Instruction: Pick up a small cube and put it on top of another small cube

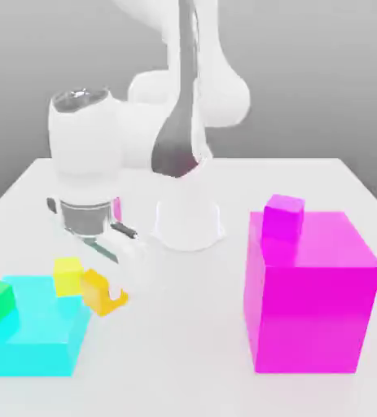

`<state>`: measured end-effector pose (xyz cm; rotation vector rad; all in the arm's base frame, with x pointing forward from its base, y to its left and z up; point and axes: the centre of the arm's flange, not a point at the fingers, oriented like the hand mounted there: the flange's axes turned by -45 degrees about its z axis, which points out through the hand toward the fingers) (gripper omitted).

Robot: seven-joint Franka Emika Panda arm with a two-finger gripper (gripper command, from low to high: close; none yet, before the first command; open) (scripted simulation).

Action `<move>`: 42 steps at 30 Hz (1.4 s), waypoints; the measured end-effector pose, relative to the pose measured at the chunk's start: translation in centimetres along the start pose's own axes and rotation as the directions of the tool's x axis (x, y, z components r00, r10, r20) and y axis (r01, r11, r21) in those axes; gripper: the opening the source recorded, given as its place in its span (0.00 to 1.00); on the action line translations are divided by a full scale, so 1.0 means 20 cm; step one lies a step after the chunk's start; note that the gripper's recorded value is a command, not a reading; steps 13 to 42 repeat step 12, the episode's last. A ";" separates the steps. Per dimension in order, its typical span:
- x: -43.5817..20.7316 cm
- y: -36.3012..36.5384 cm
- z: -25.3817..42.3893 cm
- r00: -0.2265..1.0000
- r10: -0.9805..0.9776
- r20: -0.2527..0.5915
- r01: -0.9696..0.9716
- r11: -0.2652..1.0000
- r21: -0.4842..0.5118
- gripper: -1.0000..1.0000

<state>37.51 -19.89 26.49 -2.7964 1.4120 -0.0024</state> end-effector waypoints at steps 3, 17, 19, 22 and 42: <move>0.25 0.25 -0.15 0.988 0.153 -0.002 -0.153 0.988 -0.002 0.00; 0.41 0.41 0.01 0.970 0.241 -0.004 -0.241 0.970 -0.005 1.00; 0.41 0.41 0.01 0.970 0.241 -0.004 -0.241 0.970 -0.005 1.00; 0.41 0.41 0.01 0.970 0.241 -0.004 -0.241 0.970 -0.005 1.00; 0.41 0.41 0.01 0.970 0.241 -0.004 -0.241 0.970 -0.005 1.00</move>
